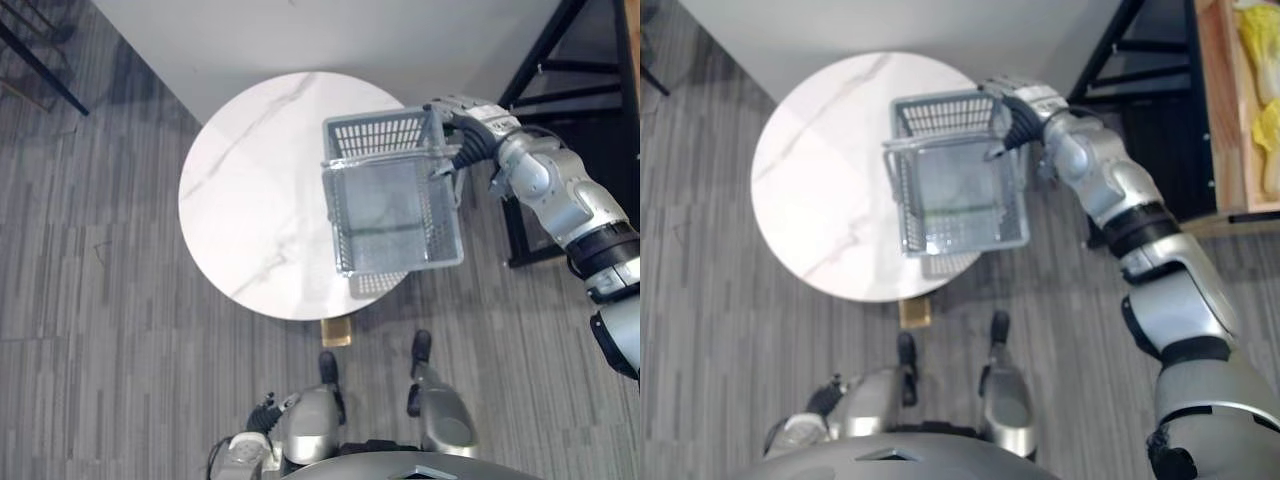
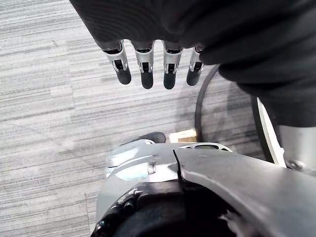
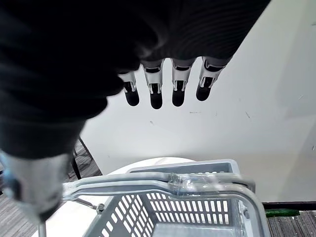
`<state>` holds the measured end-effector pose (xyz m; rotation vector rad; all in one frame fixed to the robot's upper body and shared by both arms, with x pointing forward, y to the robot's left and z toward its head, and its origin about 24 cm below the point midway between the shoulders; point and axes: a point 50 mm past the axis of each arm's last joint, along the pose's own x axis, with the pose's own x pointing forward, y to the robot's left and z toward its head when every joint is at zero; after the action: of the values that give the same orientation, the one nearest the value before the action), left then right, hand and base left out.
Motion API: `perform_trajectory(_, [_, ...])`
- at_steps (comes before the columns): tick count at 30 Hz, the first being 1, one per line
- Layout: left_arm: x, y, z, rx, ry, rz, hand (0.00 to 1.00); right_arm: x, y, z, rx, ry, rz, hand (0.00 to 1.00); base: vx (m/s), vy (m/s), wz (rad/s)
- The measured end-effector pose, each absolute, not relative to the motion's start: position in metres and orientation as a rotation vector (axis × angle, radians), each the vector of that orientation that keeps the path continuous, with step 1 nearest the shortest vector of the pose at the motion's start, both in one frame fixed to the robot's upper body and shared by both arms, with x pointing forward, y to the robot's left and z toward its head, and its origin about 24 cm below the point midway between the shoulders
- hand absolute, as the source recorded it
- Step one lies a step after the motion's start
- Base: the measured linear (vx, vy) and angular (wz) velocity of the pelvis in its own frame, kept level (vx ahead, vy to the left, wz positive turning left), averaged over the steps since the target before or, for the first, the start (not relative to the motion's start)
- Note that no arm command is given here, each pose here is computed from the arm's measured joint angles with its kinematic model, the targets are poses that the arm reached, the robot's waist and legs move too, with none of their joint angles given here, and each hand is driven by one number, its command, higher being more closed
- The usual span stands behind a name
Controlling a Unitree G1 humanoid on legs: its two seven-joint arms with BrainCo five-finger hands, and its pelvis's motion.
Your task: Pick vegetable in the basket
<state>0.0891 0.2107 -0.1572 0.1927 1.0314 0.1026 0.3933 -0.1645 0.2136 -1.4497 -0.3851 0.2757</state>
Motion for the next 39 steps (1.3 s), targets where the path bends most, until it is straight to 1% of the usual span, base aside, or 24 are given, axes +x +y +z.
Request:
perform_trajectory(4, [0.095, 0.207, -0.156, 0.184, 1.007, 0.089, 0.00, 0.401, -0.171, 0.221, -1.481, -0.347, 0.238, 0.00, -0.02, -0.008, 0.16])
perform_trajectory(7, [0.096, 0.205, -0.156, 0.188, 1.004, 0.081, 0.00, 0.403, -0.168, 0.225, -1.516, -0.349, 0.238, 0.00, 0.00, -0.002, 0.02])
perform_trajectory(11, [0.096, 0.204, -0.155, 0.196, 1.002, 0.075, 0.00, 0.406, -0.160, 0.227, -1.501, -0.355, 0.238, 0.00, 0.00, 0.000, 0.00])
perform_trajectory(14, [0.098, 0.204, -0.155, 0.195, 0.997, 0.085, 0.00, 0.407, -0.162, 0.226, -1.497, -0.343, 0.232, 0.00, -0.02, 0.005, 0.11])
perform_trajectory(15, [0.101, 0.204, -0.154, 0.189, 0.991, 0.098, 0.00, 0.408, -0.167, 0.223, -1.492, -0.309, 0.215, 0.00, -0.04, 0.007, 0.19])
perform_trajectory(19, [0.105, 0.204, -0.154, 0.203, 0.984, 0.105, 0.00, 0.410, -0.158, 0.223, -1.457, -0.321, 0.219, 0.00, -0.02, 0.009, 0.06])
perform_trajectory(23, [0.107, 0.204, -0.154, 0.207, 0.982, 0.109, 0.00, 0.413, -0.166, 0.223, -1.456, -0.291, 0.183, 0.00, 0.00, 0.011, 0.12])
perform_trajectory(30, [0.114, 0.202, -0.152, 0.221, 0.962, 0.098, 0.00, 0.414, -0.169, 0.227, -1.471, -0.297, 0.153, 0.00, 0.00, 0.006, 0.02])
perform_trajectory(39, [0.120, 0.200, -0.150, 0.245, 0.946, 0.079, 0.00, 0.417, -0.188, 0.229, -1.421, -0.234, 0.070, 0.00, -0.01, 0.004, 0.04])
